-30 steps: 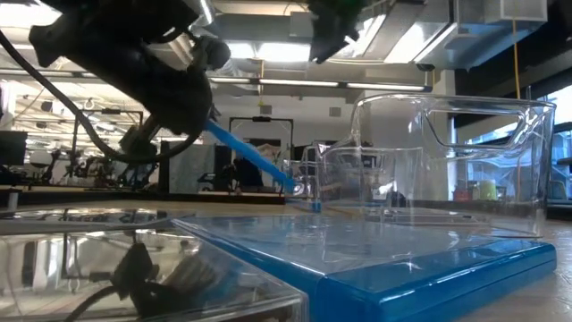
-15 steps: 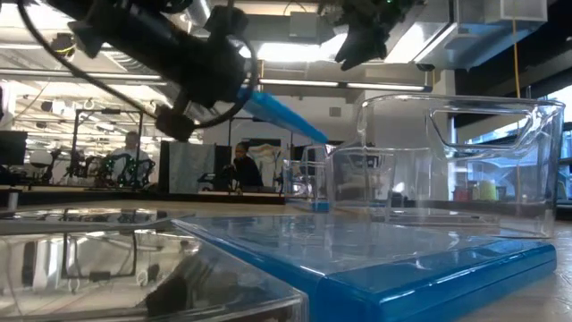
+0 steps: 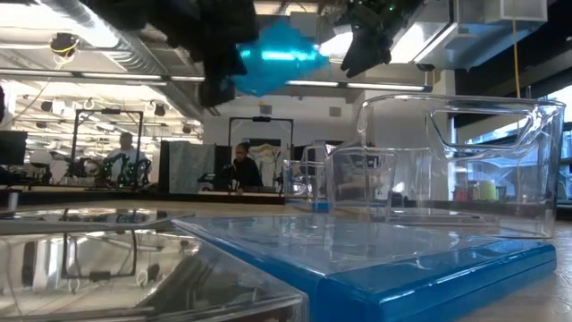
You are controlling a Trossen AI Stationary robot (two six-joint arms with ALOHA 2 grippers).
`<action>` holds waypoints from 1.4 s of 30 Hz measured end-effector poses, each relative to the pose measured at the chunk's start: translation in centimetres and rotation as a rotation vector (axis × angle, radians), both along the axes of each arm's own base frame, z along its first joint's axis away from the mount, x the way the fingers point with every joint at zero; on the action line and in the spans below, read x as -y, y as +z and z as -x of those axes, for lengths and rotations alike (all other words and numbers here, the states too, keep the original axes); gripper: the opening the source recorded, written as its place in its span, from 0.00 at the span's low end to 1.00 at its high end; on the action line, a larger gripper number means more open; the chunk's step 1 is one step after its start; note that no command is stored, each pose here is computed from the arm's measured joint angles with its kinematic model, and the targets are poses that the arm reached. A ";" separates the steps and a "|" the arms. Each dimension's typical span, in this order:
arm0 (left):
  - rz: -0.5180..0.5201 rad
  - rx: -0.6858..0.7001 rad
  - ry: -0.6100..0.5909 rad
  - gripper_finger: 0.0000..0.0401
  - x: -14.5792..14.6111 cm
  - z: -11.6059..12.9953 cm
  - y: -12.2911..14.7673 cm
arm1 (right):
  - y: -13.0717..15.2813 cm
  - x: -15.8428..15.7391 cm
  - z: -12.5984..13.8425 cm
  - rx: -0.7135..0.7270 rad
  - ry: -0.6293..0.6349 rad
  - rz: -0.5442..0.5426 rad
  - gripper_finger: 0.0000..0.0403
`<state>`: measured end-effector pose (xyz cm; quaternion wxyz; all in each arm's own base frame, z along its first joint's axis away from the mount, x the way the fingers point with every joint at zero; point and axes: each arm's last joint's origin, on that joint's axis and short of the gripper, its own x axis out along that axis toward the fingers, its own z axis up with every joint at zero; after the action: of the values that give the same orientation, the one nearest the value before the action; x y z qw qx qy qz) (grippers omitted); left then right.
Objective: Pick & place jewel cases by type
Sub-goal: Put the top blue CD case into the top transparent bin
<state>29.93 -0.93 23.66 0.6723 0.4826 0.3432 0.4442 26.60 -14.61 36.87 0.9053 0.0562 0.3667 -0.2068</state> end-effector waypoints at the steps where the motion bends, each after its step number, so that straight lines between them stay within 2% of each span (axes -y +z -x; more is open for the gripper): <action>1: 0.033 0.115 0.016 0.06 -0.6 0.2 0.7 | 0.0 0.0 0.0 0.000 0.001 0.001 0.54; 4: 0.125 0.416 0.023 0.05 -2.5 1.1 2.8 | 0.1 0.2 0.0 -0.004 -0.006 0.027 0.54; 6: 0.194 0.567 -0.051 0.04 -3.4 1.8 4.0 | 0.1 0.3 0.1 -0.020 -0.019 0.055 0.54; 8: 0.286 0.668 -0.193 0.03 -4.0 2.4 5.1 | 0.1 0.3 0.1 -0.034 -0.019 0.082 0.54; 11: 0.478 0.771 -0.424 0.03 -4.9 3.4 6.2 | 0.1 0.3 0.1 -0.043 -0.004 0.097 0.54; 14: 0.691 0.835 -0.575 0.03 -6.0 4.3 6.7 | 0.1 0.3 0.1 -0.045 0.001 0.101 0.54; 19: 0.963 0.920 -0.639 0.05 -8.2 5.0 6.4 | 0.2 0.2 -0.1 -0.010 0.110 0.093 0.54; 22: 1.072 0.954 -0.663 0.05 -9.3 5.0 6.1 | 0.5 -0.2 -0.5 0.070 0.269 0.043 0.54; 26: 1.138 0.964 -0.645 0.04 -10.4 4.8 5.4 | 1.1 -0.7 -1.1 0.188 0.399 -0.001 0.54; 28: 1.164 0.948 -0.659 0.04 -10.6 4.5 5.0 | 1.4 -0.6 -1.3 0.216 0.389 0.023 0.54; 31: 1.207 0.929 -0.742 0.04 -10.5 4.0 4.9 | 1.5 -0.4 -1.8 0.257 0.385 0.029 0.54; 35: 1.244 0.899 -0.790 0.04 -10.4 3.6 4.6 | 1.0 -0.4 -2.5 0.273 0.434 -0.008 0.54; 42: 1.225 0.882 -0.784 0.04 -10.6 3.9 4.7 | 0.6 -0.6 -2.1 0.215 0.420 -0.032 0.54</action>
<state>26.02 9.66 28.33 0.9923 -0.1000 0.0375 0.0626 28.72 -13.99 37.47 0.9613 0.0148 0.2750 -0.0009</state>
